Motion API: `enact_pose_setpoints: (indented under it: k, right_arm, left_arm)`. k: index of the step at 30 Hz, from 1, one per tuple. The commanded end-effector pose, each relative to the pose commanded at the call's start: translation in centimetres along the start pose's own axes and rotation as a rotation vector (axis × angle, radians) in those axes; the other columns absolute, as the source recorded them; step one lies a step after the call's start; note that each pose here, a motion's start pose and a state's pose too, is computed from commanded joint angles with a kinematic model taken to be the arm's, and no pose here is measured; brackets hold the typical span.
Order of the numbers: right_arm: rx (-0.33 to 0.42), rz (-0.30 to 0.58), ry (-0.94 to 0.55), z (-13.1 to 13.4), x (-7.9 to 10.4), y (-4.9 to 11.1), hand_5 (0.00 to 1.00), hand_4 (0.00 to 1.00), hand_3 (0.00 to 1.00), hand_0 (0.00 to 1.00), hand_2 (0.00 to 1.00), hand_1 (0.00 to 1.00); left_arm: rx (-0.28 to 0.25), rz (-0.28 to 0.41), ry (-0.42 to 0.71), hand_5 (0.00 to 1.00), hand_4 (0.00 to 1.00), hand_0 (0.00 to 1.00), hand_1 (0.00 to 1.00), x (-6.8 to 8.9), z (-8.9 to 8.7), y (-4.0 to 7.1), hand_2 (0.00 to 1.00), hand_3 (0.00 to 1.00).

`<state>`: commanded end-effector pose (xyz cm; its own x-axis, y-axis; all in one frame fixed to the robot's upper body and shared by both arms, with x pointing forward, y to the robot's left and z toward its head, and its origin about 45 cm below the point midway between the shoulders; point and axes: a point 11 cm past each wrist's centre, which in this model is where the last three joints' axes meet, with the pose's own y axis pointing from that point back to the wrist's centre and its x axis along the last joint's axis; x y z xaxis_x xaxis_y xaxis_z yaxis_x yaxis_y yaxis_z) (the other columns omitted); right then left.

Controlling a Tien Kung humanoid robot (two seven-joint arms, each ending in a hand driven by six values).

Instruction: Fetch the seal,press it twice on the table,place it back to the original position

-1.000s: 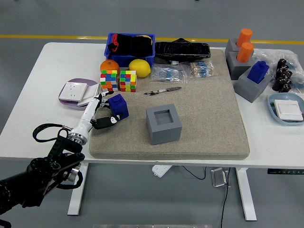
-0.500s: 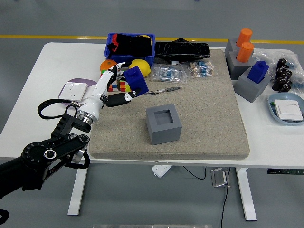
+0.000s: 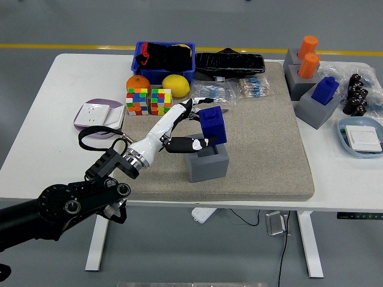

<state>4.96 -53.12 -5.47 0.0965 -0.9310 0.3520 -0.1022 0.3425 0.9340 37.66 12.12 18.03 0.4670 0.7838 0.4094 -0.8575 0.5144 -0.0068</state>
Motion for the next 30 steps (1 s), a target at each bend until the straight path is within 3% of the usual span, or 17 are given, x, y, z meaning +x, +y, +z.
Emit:
enact_pose_setpoints:
  k: [12,30]
  right_arm:
    - [-0.003,0.003,0.005,0.1,0.2,0.0,0.330,0.747,0.675,0.828,0.742,0.756]
    - [-0.003,0.006,0.007,0.1,0.4,0.1,0.328,0.746,0.675,0.829,0.742,0.756]
  left_arm:
    - [0.043,0.003,-0.046,0.002,0.712,0.811,0.513,0.0,-1.7,-0.3,0.405,0.869]
    - [0.065,0.002,-0.069,0.002,0.713,0.812,0.512,0.4,-2.5,-0.1,0.406,0.871]
